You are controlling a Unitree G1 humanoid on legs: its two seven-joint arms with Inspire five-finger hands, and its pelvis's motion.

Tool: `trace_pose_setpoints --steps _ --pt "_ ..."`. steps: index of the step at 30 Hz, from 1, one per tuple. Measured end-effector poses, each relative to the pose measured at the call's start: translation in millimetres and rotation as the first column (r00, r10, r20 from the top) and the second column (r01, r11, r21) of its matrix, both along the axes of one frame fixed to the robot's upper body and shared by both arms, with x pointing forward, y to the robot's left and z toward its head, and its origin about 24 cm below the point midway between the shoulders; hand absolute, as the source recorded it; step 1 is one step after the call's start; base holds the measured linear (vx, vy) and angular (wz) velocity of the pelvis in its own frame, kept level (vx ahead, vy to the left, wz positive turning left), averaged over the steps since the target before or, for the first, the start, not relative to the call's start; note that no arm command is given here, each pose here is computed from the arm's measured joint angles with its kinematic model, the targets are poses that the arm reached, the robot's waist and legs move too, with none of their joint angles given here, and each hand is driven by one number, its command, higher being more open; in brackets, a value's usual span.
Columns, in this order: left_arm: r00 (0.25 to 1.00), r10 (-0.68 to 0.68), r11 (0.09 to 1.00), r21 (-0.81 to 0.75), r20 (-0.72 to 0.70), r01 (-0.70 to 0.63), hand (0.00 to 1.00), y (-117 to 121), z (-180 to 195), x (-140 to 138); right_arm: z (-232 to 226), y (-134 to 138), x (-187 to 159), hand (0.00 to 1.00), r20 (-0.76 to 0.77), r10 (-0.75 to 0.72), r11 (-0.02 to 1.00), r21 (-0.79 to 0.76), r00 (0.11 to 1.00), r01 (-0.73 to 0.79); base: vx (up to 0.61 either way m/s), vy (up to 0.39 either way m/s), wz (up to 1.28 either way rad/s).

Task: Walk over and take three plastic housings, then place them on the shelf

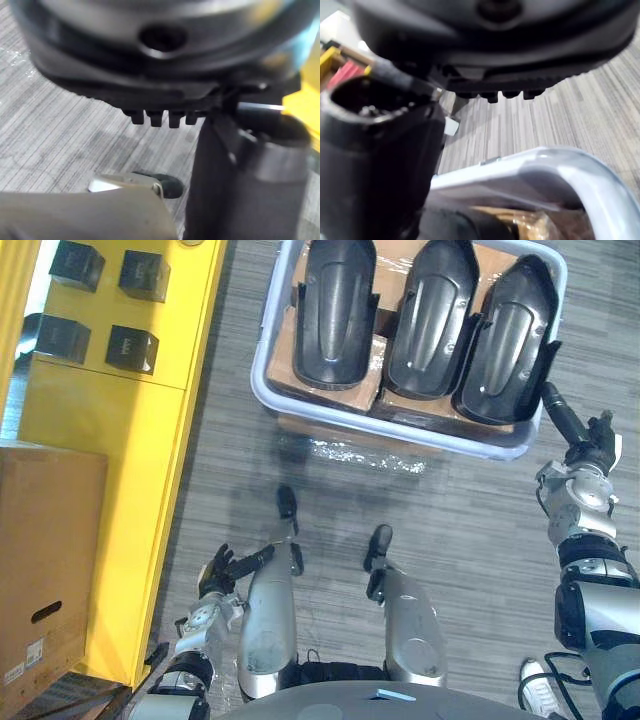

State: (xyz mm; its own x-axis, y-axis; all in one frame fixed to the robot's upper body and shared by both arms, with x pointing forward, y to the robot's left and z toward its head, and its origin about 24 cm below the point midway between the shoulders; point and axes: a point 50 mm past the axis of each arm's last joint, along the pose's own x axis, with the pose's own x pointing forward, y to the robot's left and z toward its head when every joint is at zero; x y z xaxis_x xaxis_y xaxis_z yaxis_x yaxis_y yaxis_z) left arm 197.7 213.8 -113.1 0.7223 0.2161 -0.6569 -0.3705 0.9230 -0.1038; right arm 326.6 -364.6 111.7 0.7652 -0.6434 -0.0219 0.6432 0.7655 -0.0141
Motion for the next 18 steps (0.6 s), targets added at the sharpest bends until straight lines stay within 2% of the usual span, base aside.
trace_pose_setpoints --steps 3,6,13,18 --pt "1.000 -0.014 1.000 -0.020 0.004 0.015 1.00 -5 -1 0 21 -10 2 1.00 0.001 -0.005 0.998 -0.064 1.000 0.005 0.01 0.007 0.07" --pt "1.000 -0.025 0.999 -0.028 0.006 0.026 1.00 -6 -1 0 37 -9 10 1.00 0.012 0.005 0.994 -0.106 1.000 -0.003 0.01 -0.010 0.04" --pt "0.999 -0.037 0.999 -0.037 0.014 0.037 1.00 -7 0 1 53 2 23 1.00 -0.020 0.035 0.983 -0.179 0.999 -0.038 0.00 -0.020 0.08" --pt "0.998 -0.046 0.998 -0.041 0.037 0.048 1.00 -9 3 6 62 -10 18 1.00 -0.069 -0.022 0.980 -0.197 0.997 0.008 0.01 -0.017 0.04"
